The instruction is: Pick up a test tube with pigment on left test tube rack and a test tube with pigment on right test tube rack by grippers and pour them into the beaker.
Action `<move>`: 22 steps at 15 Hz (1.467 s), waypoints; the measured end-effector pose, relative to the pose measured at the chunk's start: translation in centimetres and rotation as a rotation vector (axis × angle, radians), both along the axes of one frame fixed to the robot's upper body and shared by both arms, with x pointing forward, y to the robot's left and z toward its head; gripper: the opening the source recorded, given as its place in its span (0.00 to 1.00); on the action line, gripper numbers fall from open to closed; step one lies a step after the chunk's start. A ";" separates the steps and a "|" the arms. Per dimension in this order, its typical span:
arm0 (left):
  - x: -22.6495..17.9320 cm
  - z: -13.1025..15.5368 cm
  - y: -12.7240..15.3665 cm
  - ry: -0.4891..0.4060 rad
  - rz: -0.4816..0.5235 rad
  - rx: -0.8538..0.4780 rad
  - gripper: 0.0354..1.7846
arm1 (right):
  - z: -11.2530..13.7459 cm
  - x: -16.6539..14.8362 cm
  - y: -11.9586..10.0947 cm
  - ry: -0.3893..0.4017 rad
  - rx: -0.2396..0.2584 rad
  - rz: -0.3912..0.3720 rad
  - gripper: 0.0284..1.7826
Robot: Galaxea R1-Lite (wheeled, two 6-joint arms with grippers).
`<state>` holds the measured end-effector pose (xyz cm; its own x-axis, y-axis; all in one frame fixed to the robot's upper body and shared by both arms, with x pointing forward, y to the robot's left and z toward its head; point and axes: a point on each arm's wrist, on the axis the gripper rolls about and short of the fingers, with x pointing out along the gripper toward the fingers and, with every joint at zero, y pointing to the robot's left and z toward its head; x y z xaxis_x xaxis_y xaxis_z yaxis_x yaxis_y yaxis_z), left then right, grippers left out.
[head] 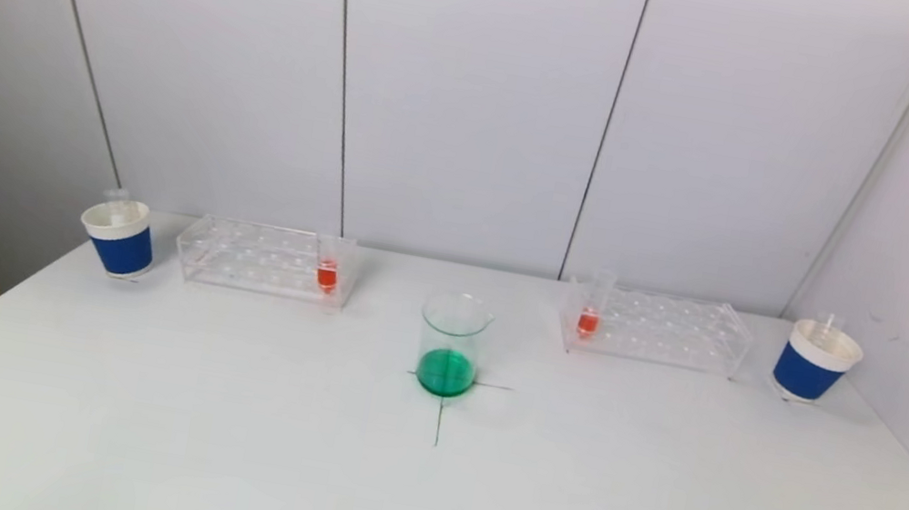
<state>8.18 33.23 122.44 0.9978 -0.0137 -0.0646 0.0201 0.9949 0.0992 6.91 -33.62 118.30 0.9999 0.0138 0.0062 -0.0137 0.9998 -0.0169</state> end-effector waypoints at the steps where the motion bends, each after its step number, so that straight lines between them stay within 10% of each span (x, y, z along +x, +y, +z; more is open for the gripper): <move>1: -0.4 -0.8 0.0 -0.006 0.015 0.014 0.99 | 0.0 0.0 0.0 0.000 0.000 0.000 0.99; 22: -1.4 -4.1 0.1 -0.053 0.019 -0.089 0.99 | 0.0 0.0 0.0 0.000 0.000 0.000 0.99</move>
